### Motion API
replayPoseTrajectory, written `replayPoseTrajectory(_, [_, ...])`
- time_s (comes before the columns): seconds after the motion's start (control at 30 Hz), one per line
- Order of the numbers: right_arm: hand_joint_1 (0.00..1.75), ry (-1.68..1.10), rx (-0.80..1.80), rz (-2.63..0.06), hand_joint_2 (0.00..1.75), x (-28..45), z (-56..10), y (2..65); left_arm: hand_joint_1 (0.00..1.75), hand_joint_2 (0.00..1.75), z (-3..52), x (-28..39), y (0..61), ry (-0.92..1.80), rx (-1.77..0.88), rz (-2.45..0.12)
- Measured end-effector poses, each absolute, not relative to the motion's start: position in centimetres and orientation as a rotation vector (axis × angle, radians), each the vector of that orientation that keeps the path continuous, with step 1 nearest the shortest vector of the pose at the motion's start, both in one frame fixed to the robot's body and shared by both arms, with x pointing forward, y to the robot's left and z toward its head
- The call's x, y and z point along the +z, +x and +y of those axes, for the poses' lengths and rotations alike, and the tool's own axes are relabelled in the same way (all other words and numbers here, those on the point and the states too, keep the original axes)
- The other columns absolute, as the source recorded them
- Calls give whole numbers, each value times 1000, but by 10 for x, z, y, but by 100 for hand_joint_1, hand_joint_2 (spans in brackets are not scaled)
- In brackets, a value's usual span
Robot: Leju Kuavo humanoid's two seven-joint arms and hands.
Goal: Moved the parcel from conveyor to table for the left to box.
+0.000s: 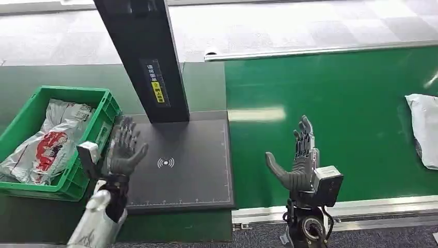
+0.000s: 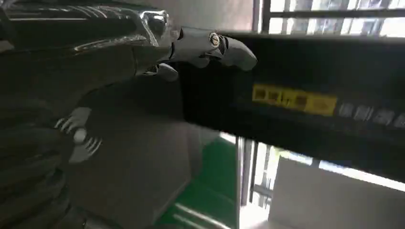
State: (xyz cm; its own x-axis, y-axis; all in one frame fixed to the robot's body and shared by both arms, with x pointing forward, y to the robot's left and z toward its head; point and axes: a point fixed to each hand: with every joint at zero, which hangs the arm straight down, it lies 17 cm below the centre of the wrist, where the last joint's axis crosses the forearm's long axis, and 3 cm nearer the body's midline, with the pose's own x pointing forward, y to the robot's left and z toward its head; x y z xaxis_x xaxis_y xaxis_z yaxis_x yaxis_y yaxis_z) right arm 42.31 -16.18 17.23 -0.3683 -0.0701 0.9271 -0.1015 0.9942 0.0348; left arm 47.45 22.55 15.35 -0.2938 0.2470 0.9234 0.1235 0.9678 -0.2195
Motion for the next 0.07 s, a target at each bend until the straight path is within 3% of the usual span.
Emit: replayPoseTrajectory(0.07, [0,129,24,-1914,175,164,-159,423,0,175,200,142,457,-270,104,-1860])
